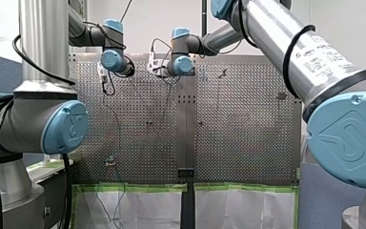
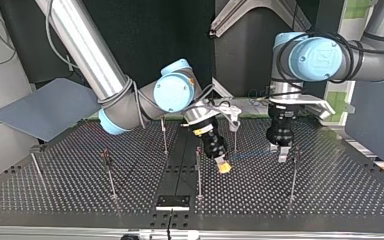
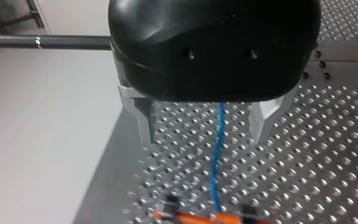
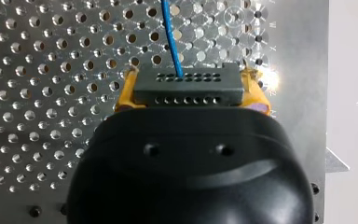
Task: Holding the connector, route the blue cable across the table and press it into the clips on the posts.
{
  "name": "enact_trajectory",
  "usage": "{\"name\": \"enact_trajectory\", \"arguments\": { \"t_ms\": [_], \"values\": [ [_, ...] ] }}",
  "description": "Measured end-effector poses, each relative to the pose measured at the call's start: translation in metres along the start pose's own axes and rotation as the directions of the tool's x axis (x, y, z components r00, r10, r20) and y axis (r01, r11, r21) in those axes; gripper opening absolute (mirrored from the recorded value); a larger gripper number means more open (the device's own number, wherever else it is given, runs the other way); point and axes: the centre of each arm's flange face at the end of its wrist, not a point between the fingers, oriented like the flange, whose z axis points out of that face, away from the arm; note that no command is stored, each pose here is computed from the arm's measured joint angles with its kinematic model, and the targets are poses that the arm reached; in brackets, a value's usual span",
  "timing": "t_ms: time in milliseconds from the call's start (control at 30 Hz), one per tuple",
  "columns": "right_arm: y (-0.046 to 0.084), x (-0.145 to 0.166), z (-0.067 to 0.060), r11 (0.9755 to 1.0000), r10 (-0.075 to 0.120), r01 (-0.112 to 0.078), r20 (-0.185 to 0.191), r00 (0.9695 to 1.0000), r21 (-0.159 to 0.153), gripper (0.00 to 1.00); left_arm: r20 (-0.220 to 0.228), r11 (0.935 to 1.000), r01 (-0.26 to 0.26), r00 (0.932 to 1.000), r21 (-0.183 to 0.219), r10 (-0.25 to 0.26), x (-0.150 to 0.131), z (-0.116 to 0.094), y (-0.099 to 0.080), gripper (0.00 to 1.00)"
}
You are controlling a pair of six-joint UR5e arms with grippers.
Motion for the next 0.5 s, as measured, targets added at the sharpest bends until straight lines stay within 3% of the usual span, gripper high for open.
{"name": "enact_trajectory", "arguments": {
  "t_ms": [500],
  "values": [
    [0.005, 0.0, 0.001, 1.0, -0.002, 0.002, 0.0, 1.0, -0.007, 0.0, 0.005, 0.9999, 0.01, 0.9999, -0.003, -0.01, 0.019, 0.05, -0.005, 0.99]
  ]
}}
